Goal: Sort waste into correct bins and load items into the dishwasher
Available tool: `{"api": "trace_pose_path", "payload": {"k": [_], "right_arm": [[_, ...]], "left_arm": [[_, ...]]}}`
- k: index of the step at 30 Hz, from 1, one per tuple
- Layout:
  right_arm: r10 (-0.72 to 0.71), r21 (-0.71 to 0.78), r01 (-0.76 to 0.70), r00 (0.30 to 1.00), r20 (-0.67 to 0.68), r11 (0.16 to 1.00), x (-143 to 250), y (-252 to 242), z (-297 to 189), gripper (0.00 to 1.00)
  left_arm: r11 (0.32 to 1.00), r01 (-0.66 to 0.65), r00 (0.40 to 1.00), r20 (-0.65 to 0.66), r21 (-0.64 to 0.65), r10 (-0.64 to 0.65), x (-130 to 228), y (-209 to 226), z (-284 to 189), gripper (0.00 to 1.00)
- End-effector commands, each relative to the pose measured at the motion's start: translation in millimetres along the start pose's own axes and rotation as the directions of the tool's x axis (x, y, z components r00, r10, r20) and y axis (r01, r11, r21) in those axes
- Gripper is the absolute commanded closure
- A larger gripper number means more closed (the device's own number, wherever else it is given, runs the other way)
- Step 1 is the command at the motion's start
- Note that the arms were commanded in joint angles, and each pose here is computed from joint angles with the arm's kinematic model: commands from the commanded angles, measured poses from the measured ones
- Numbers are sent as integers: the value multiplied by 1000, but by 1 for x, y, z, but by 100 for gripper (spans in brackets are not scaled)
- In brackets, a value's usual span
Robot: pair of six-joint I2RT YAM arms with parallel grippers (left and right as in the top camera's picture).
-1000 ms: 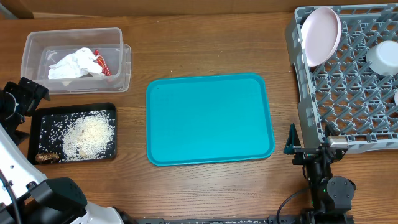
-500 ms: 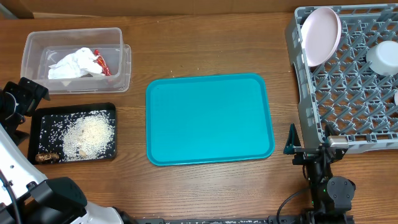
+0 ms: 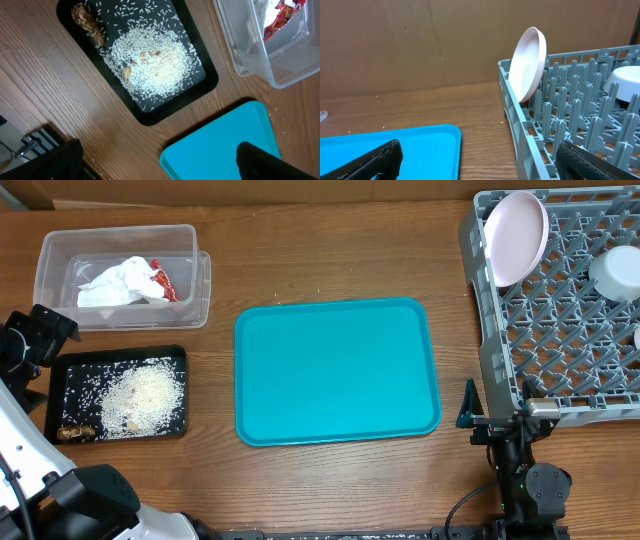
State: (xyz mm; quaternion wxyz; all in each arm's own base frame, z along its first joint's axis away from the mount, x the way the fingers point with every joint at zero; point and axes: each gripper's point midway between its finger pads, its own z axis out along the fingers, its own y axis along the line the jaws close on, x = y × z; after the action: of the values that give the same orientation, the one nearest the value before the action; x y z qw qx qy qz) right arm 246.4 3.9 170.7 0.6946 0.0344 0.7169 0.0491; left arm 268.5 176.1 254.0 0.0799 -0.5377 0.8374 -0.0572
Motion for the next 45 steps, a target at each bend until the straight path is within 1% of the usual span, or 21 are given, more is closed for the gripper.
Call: {"api": "trace_pose_path", "payload": {"k": [1,4,6,10,12,18,22,25,29,31,35,37,39,41,45], "right_arm": [[-7,-1,7,1000,6,1000,1,-1,0,0],[-7,-1,7,1000,6,1000,1,-1,0,0],[-7,-1,7,1000,6,1000,1,-1,0,0],[-7,-1,7,1000,6,1000,1,-1,0,0],[-7,-1,7,1000,6,1000,1,-1,0,0],[-7,-1,7,1000,6,1000,1,-1,0,0],[-7,-1,7,1000,6,1000,1,-1,0,0],[-7,-1,7,1000,6,1000,1,-1,0,0],[-7,-1,7,1000,6,1000,1,-1,0,0],[-7,-1,7,1000,6,1000,1,-1,0,0],[-7,-1,7,1000,6,1000,1,-1,0,0],[-7,-1,7,1000,6,1000,1,-1,0,0],[-7,-1,7,1000,6,1000,1,-1,0,0],[-7,-1,7,1000,6,1000,1,-1,0,0],[-7,-1,7,1000,6,1000,1,-1,0,0]], "left_arm": [[1000,3,1000,-3,-14,-3,1,0,2,0],[1000,2,1000,-13,-17,-2,3,0,3,0],[998,-40,999,-23,-39,39,6,2,7,0],[982,-111,994,-40,-151,106,11,13,22,0],[975,-136,990,-54,-177,128,15,13,32,0],[957,-242,970,-66,-160,234,35,-6,62,0],[934,-347,938,-30,-90,345,57,-27,79,0],[897,-441,897,16,-24,442,78,-43,88,0],[835,-549,834,89,31,545,111,-57,99,0],[787,-614,786,132,57,603,129,-62,105,0],[667,-739,667,245,98,703,157,-68,119,0],[633,-766,634,306,116,711,166,-69,126,0],[616,-776,617,366,137,697,170,-67,134,0],[606,-778,612,425,168,667,175,-62,142,0],[584,-783,602,495,213,627,185,-50,161,0]]}}
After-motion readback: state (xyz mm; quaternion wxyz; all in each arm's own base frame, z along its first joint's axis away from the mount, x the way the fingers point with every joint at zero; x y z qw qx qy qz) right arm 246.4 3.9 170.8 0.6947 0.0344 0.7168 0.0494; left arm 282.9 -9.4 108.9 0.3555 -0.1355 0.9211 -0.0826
